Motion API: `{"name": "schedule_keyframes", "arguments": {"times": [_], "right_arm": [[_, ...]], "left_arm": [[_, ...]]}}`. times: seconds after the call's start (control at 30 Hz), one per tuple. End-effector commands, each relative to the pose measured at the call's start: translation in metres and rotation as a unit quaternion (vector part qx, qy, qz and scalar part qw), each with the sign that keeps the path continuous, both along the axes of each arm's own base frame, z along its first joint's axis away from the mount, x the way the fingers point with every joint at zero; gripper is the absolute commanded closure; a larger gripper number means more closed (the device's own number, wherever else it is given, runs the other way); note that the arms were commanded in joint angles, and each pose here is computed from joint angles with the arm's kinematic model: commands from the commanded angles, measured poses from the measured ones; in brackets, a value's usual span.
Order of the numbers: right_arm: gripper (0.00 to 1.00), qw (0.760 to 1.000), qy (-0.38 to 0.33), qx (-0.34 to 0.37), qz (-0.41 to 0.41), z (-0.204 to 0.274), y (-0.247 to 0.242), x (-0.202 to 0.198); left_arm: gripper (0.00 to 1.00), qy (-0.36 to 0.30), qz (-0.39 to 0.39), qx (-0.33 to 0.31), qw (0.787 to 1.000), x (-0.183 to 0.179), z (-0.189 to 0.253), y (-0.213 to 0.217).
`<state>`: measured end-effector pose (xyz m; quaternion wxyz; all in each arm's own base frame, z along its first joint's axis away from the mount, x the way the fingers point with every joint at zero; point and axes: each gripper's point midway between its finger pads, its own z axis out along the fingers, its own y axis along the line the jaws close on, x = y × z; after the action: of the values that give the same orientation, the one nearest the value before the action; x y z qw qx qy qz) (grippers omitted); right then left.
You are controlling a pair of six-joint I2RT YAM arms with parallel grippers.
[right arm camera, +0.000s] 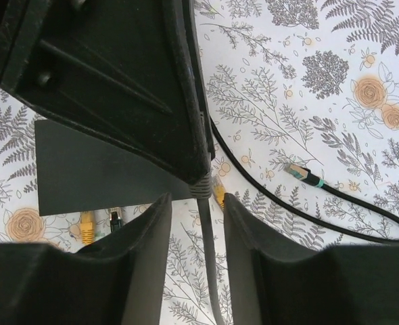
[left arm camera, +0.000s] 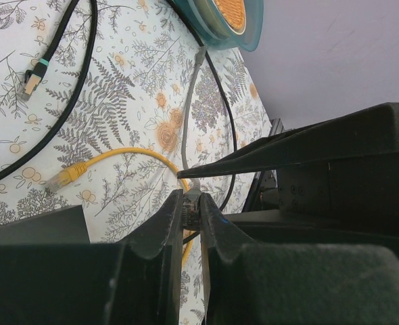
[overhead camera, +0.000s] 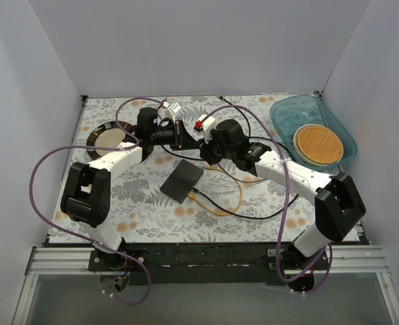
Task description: Insert the plug into the switch port
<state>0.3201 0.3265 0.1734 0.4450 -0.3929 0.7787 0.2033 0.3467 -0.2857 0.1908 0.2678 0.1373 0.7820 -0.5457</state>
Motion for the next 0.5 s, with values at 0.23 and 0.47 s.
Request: {"name": "schedule_keyframes", "arguments": {"times": [0.23, 0.47], "right_arm": [[0.82, 0.999, -0.043, 0.011, -0.025, 0.0221, 0.0017, 0.0169], [0.99, 0.999, -0.043, 0.015, -0.028, 0.0203, 0.0033, 0.0189]], "left_arm": [[1.0, -0.018, -0.003, -0.005, 1.0, 0.0042, 0.0133, -0.0031], [0.97, -0.021, -0.01, -0.007, 1.0, 0.0025, 0.0154, -0.0035]]}}
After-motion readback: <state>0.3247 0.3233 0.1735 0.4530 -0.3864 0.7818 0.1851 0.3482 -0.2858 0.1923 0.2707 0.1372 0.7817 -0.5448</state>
